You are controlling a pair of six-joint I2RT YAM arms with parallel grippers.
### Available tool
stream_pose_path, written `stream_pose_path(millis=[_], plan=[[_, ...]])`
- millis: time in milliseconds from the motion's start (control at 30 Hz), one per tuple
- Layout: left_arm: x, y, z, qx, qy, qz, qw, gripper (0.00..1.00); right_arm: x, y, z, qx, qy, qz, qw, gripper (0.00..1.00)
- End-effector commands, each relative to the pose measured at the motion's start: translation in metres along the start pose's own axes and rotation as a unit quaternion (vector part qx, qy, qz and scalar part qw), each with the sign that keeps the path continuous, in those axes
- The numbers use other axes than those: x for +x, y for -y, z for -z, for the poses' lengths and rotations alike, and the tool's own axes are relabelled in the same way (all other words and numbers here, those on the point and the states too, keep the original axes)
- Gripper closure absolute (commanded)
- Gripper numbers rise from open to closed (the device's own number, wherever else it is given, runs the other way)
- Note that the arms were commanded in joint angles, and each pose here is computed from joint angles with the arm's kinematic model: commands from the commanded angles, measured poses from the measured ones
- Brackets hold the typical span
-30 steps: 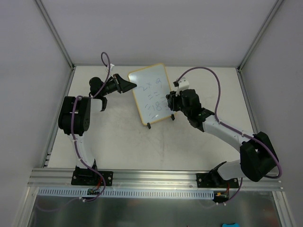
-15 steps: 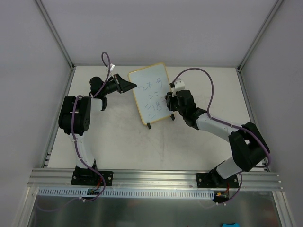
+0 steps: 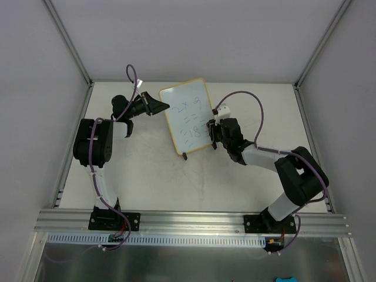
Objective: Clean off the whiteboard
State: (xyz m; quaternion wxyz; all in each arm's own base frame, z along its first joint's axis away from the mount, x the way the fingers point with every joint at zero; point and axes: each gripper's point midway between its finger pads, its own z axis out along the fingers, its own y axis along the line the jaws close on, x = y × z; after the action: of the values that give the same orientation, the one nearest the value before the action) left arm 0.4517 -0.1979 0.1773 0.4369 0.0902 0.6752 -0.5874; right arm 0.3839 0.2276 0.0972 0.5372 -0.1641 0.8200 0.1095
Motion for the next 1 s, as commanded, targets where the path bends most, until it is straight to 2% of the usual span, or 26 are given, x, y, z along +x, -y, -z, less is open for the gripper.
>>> stream_pose_path(millis=[0,333,467,700,967], plan=[[-0.002,0.003,-0.006,0.020,-0.002,-0.052,0.998,1.00,-0.023,0.000,-0.009,-0.004,0.054,-0.012,0.998,1.00],[-0.003,0.006,-0.004,0.017,-0.003,-0.058,0.998,1.00,-0.011,0.012,-0.022,-0.003,0.025,-0.066,0.997,1.00],[-0.004,0.008,-0.003,0.017,0.001,-0.060,0.998,1.00,-0.005,0.003,-0.026,-0.024,-0.006,-0.073,0.997,1.00],[-0.004,0.009,-0.004,0.020,0.000,-0.061,0.998,1.00,-0.002,-0.013,-0.025,-0.054,-0.023,-0.105,0.993,1.00],[-0.005,0.012,-0.004,0.022,0.000,-0.065,0.998,1.00,0.009,-0.042,-0.022,-0.050,-0.028,-0.068,0.996,1.00]])
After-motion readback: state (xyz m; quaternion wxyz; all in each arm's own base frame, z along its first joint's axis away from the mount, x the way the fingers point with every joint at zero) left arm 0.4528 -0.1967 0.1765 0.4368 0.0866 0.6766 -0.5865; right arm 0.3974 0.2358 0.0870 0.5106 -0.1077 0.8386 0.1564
